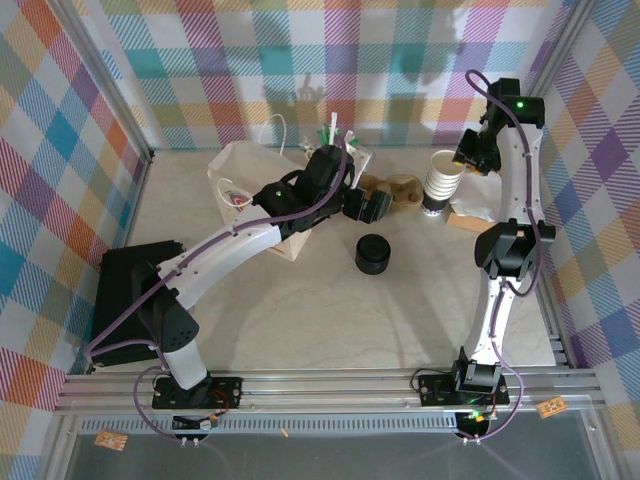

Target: Pack the takeout coffee

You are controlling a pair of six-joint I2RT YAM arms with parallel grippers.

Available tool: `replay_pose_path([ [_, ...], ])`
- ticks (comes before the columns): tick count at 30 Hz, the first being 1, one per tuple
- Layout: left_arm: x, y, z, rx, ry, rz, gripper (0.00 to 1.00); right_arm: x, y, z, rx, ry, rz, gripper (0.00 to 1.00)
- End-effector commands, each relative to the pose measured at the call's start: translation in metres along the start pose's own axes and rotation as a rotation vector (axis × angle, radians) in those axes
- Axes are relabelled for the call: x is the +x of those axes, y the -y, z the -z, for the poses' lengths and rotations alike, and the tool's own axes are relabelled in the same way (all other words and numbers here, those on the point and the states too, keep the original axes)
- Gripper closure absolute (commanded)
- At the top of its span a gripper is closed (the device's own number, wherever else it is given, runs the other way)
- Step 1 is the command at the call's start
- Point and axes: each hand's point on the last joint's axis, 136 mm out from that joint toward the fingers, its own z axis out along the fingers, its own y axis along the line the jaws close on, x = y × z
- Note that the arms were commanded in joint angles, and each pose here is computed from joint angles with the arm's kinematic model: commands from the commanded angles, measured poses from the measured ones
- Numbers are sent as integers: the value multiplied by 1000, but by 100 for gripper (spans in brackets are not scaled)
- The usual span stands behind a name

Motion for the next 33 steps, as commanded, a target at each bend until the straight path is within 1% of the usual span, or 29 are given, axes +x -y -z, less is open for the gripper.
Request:
replay_pose_path([
  [1, -5, 1, 5, -7, -2, -13, 0, 5, -3, -12, -5, -37, -15, 63],
  [8, -6, -1, 6, -21, -1, -14, 0, 5, -1, -21, 10, -53, -12, 61],
  [16, 3, -8, 9, -50, -22, 20, 0, 14, 6, -27, 42, -99, 10, 62],
  [18, 4, -9, 8, -59, -23, 20, 0, 15, 6, -28, 38, -103, 6, 64],
  [20, 4, -9, 8, -59, -22, 20, 0, 13, 5, -28, 31, -97, 5, 69],
  [33, 0, -5, 1, -39, -13, 18, 0, 12, 3, -33, 25, -98, 0, 73],
])
